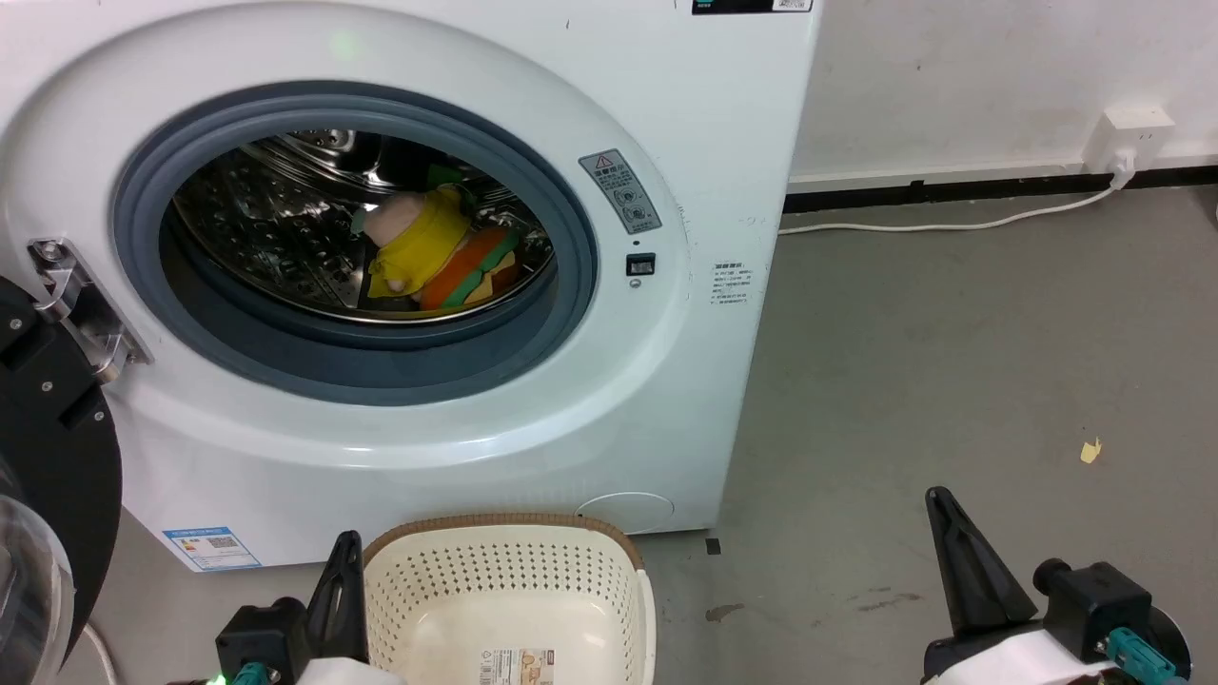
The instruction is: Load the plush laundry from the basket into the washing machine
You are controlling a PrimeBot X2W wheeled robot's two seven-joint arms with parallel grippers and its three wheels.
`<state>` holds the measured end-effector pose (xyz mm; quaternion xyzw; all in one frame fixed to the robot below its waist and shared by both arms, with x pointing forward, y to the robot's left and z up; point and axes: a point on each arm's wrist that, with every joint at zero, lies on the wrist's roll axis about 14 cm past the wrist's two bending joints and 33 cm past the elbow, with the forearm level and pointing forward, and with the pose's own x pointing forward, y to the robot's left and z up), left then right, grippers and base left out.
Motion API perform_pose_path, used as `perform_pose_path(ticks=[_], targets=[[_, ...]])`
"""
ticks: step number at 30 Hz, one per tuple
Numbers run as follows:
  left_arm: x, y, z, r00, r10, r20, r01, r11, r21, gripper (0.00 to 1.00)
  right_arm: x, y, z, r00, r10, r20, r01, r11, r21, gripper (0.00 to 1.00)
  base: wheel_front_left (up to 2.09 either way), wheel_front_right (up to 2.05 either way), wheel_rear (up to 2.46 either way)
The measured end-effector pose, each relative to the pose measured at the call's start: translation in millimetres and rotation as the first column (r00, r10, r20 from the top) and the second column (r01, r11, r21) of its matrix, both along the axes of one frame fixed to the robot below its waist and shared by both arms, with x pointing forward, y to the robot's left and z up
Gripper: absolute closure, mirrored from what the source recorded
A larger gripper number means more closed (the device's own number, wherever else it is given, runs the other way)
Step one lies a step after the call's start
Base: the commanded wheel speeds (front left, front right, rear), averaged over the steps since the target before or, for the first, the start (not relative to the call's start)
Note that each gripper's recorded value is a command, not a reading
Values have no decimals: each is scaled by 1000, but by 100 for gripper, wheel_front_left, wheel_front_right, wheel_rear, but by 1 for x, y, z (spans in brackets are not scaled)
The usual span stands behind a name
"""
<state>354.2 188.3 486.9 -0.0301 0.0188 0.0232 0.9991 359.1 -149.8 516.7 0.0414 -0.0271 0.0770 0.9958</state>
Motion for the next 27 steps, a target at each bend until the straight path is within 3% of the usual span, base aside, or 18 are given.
perform_pose_path(ticks=[27], targets=[[6,-3,11,1000,-15,3,15,999,33,100,2,-3,-1,999,-5,-31,4,999,-45,100,0,0,0]])
